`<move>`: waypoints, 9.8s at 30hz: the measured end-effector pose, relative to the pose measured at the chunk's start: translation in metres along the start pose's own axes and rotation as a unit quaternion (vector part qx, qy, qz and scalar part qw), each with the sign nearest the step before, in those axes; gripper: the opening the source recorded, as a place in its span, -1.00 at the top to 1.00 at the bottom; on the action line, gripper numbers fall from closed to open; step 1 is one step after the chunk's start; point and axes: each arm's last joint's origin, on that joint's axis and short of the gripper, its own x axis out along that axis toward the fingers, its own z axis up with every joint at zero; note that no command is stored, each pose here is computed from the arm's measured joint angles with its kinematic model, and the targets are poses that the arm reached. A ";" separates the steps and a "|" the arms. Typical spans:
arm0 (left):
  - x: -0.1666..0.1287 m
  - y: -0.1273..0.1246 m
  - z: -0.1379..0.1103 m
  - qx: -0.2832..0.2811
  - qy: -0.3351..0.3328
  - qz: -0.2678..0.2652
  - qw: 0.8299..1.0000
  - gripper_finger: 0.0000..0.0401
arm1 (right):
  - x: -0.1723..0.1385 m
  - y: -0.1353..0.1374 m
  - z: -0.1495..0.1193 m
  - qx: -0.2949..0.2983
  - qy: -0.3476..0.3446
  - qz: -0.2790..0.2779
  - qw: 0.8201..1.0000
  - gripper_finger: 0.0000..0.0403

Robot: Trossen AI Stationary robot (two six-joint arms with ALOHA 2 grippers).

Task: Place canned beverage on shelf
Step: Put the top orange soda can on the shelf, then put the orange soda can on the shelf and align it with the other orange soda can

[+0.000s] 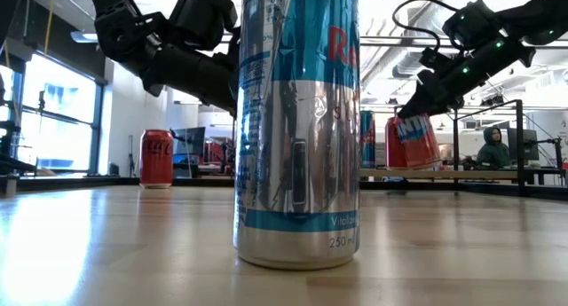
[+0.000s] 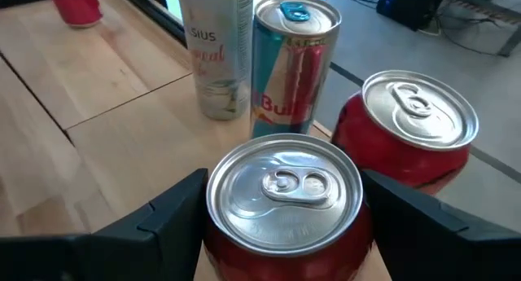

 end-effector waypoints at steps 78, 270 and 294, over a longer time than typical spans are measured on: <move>0.000 0.000 0.001 -0.013 -0.008 0.000 1.000 0.99 | -0.013 0.032 0.004 0.060 0.045 -0.170 0.983 1.00; -0.001 -0.009 -0.012 -0.006 0.058 -0.013 0.998 0.99 | -0.159 0.281 -0.032 -0.083 0.513 0.114 0.847 -0.33; -0.027 -0.009 -0.010 -0.017 0.050 -0.015 0.998 0.99 | -0.042 0.071 0.120 -0.063 0.481 0.033 0.874 -0.33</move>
